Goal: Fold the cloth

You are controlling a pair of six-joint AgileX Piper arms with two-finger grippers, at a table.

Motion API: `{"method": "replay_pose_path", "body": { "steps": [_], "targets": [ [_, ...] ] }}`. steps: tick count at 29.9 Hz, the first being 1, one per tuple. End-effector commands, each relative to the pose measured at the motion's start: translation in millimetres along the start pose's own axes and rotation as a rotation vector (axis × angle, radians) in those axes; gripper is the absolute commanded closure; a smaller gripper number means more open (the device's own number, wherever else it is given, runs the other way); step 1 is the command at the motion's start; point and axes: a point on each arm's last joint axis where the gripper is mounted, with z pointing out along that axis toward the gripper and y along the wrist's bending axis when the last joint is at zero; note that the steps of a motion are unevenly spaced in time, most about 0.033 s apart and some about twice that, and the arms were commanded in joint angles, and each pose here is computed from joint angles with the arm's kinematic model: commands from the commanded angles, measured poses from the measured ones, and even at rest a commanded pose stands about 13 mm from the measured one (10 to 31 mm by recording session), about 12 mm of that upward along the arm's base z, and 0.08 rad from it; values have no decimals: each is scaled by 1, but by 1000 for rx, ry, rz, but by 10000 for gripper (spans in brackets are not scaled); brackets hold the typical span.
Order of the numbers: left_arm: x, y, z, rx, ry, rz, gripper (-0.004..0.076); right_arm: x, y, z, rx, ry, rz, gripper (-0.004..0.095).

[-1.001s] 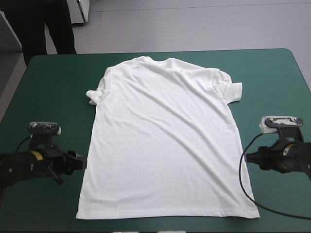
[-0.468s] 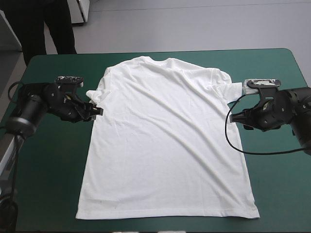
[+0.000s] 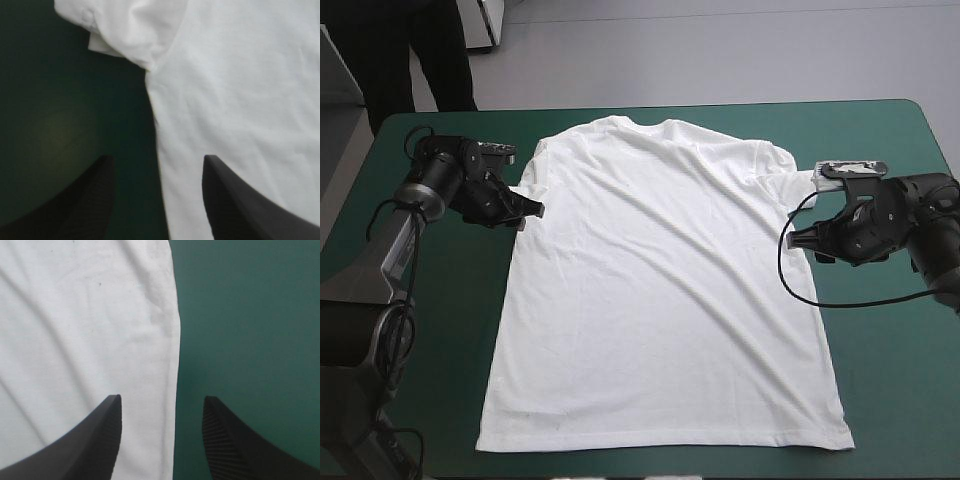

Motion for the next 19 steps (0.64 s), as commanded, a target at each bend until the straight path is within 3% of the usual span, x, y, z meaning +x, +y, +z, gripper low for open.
{"method": "replay_pose_path", "body": {
  "steps": [1, 6, 19],
  "targets": [
    [-11, 1, -17, -13, -88, -11, 337, -7, 0, -17, -6, -96, -10, 440],
    [-14, 1, 6, -8, -39, -14, 381, -7, 0, -17, -5, -96, -9, 472],
    [-17, -3, 37, 7, 2, -11, 386, -8, 0, -17, -5, -107, -9, 507]
  ]
}}
